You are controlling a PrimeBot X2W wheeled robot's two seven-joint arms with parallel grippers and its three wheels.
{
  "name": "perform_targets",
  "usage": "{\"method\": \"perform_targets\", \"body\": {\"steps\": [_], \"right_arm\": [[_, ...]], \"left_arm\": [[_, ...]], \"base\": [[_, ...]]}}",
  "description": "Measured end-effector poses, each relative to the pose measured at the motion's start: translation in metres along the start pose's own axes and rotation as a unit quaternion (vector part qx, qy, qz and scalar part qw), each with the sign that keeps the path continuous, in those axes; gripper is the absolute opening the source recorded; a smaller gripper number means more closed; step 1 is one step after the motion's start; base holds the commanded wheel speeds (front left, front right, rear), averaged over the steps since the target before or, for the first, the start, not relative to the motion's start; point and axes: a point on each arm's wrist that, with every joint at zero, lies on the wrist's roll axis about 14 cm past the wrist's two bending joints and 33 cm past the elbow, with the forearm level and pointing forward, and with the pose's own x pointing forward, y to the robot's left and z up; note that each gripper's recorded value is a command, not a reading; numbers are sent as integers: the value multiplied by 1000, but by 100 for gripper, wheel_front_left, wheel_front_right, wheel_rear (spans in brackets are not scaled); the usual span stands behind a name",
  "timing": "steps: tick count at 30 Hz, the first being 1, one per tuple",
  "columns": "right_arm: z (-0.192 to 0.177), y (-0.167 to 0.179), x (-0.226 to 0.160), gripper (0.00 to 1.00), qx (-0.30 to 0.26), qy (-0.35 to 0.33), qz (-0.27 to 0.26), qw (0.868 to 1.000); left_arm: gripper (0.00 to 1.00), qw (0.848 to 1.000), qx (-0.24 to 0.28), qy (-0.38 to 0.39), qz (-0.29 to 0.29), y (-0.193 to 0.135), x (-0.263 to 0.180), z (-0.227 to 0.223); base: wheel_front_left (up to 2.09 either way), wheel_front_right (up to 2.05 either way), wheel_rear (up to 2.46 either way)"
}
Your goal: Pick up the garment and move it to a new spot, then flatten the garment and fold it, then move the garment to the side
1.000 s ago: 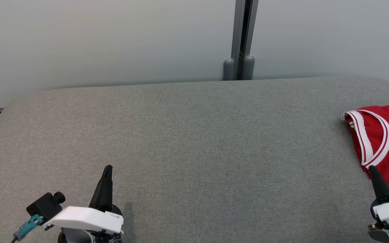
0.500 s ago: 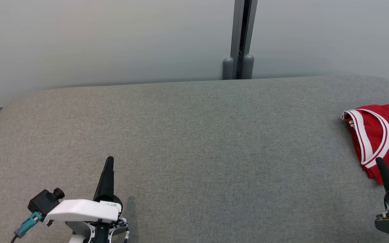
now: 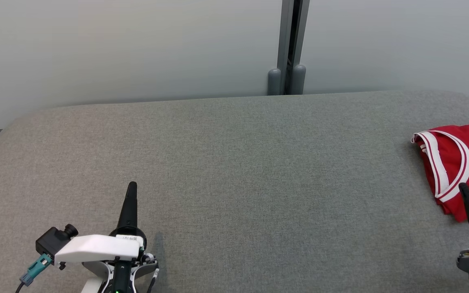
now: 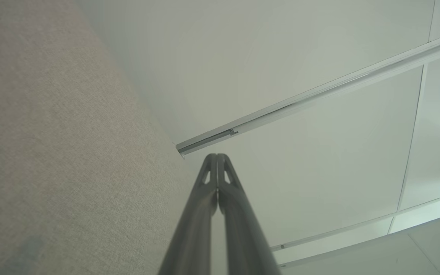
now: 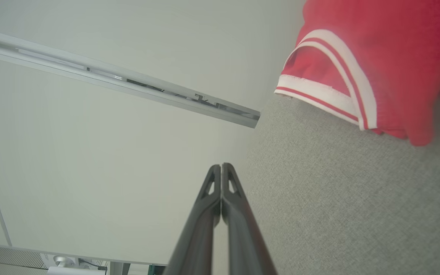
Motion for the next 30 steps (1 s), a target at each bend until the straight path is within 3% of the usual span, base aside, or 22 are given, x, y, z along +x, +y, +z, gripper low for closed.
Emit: {"method": "perform_targets", "body": {"steps": [30], "right_arm": [[17, 12, 7, 0, 120, -7, 41, 992]], "left_arm": [[0, 992, -128, -17, -11, -11, 13, -2]], "base": [[0, 0, 0]]}}
